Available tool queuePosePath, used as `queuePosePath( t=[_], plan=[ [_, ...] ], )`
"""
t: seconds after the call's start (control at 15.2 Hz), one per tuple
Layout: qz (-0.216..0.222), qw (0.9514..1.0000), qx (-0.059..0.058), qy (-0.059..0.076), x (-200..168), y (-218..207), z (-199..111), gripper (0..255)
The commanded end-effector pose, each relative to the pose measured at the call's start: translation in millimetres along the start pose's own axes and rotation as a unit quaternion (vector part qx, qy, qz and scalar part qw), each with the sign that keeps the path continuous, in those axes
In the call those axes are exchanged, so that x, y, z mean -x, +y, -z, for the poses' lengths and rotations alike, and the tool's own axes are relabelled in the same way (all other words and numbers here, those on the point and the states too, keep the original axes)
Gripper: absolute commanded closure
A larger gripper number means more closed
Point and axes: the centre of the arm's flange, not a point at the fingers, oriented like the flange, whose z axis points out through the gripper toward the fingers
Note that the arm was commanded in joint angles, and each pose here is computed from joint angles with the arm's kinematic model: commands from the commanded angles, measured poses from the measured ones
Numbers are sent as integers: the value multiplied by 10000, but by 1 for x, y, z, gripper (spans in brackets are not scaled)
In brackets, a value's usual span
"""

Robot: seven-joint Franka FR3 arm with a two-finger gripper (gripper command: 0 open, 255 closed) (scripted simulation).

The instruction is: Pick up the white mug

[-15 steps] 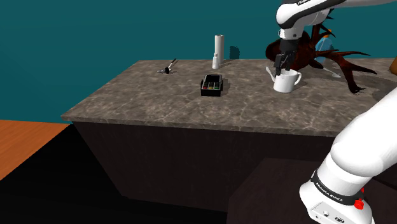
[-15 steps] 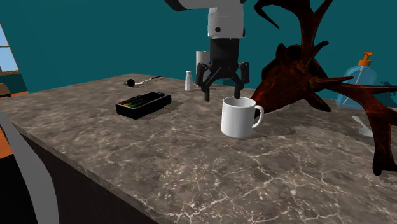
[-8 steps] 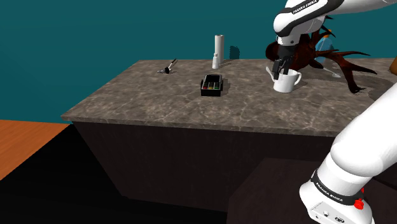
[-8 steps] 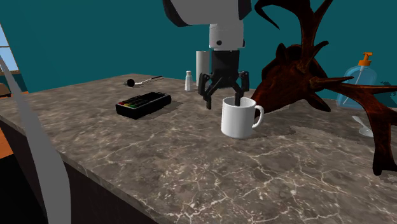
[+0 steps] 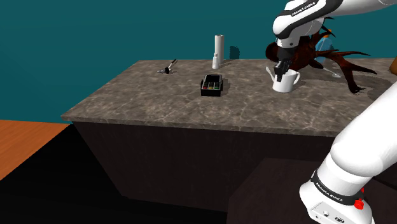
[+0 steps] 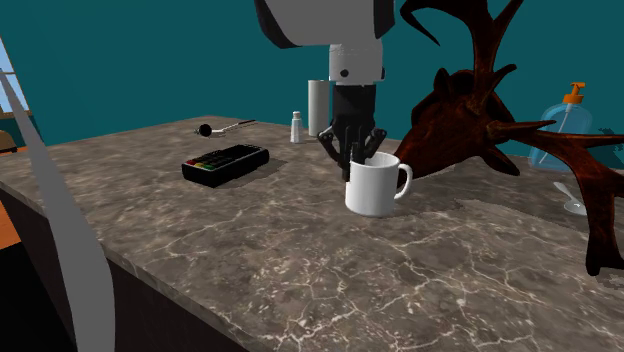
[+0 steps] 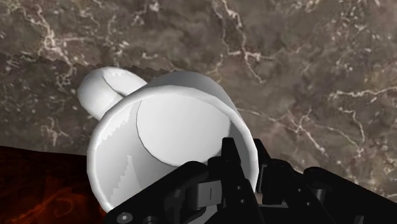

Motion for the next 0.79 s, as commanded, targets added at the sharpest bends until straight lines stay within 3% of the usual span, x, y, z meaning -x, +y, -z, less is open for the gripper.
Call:
queuePosePath(
  t=[0.0, 0.2, 0.73],
  plan=[
    [-25, 10000, -1, -22, 1, 3, -3, 255],
    [-23, 10000, -2, -21, 3, 3, -4, 255],
    [-24, 10000, -2, -21, 5, 3, 39, 255]
  ],
)
